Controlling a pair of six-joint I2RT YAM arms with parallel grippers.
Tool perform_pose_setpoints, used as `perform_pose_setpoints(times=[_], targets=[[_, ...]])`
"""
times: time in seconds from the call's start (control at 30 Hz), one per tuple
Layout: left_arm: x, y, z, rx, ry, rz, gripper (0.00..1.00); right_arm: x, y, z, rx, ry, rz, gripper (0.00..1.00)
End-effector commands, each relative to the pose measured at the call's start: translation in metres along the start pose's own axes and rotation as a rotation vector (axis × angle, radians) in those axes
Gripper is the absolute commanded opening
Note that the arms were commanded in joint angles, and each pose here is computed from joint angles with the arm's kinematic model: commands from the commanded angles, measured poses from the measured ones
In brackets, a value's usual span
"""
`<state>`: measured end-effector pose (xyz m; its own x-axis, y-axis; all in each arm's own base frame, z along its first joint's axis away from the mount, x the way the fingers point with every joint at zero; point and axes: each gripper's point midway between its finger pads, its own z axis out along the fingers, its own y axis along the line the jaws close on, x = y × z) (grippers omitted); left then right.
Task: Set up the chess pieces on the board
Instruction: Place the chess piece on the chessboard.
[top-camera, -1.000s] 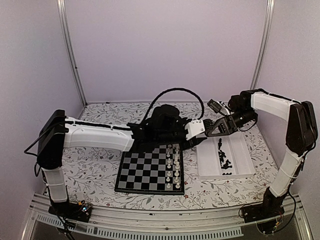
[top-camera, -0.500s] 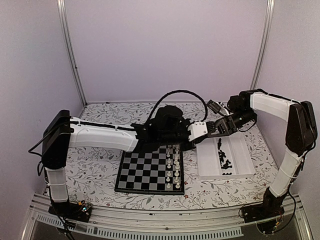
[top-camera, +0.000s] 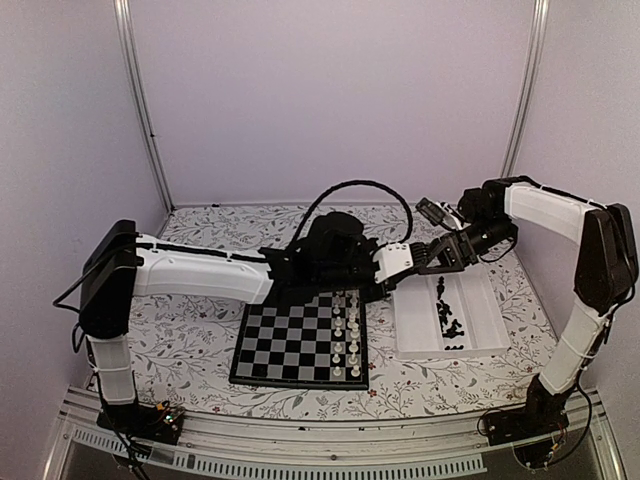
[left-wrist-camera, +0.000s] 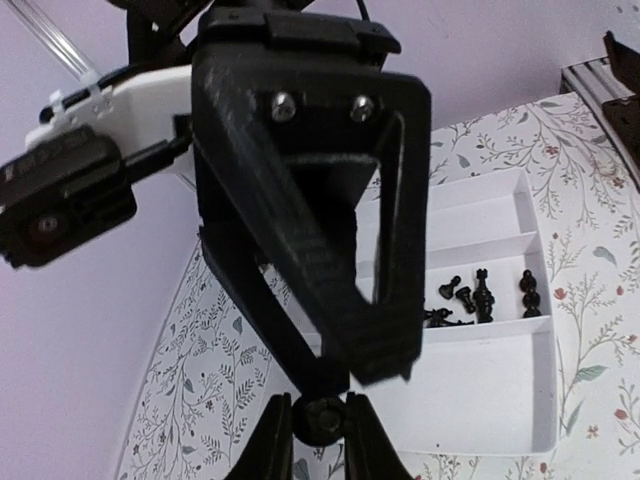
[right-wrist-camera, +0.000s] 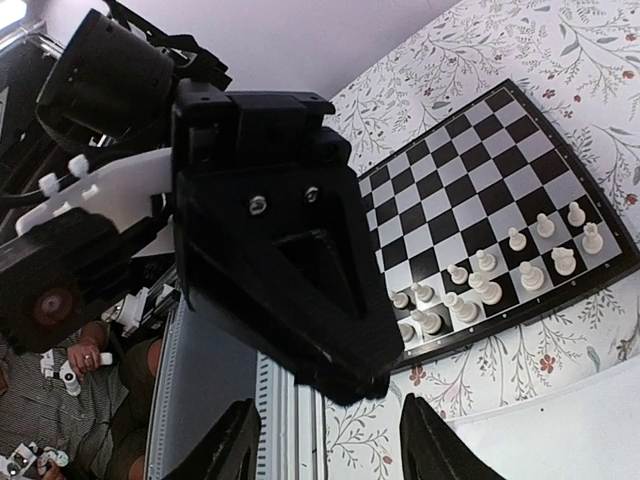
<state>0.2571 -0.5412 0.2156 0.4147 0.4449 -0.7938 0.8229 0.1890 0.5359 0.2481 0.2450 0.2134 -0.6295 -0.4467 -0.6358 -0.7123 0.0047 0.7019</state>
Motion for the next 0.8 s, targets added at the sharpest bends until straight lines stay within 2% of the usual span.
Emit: perform_pose_setpoints(times=[0.0,0.17,0.23,0.27,0.33,0.53,0.67,0.77], targets=[[-0.019,0.012,-0.034,-0.046,-0.011,-0.089,0.10,-0.016,0.025,-0.028,0.062,-0.056,-0.200,0.52],[-0.002,0.020,-0.070,-0.107,0.086,-0.215,0.10,-0.013,0.014,-0.051,0.117,-0.116,-0.216,0.57],[0.012,0.021,-0.089,-0.142,0.139,-0.284,0.11,-0.011,0.003,-0.056,0.142,-0.139,-0.231,0.63],[0.020,0.022,-0.098,-0.164,0.166,-0.320,0.11,-0.010,-0.003,-0.057,0.168,-0.139,-0.249,0.70],[0.039,0.019,-0.119,-0.206,0.227,-0.405,0.11,-0.006,-0.019,-0.057,0.236,-0.140,-0.265,0.97],[0.119,-0.011,-0.194,-0.349,0.470,-0.758,0.11,0.000,-0.053,-0.076,0.578,-0.127,-0.326,0.99],[0.156,-0.046,-0.241,-0.415,0.546,-0.973,0.11,0.007,-0.053,-0.078,0.627,-0.132,-0.324,0.99],[0.174,-0.070,-0.264,-0.437,0.589,-1.051,0.11,0.013,-0.062,-0.077,0.632,-0.114,-0.302,0.99]])
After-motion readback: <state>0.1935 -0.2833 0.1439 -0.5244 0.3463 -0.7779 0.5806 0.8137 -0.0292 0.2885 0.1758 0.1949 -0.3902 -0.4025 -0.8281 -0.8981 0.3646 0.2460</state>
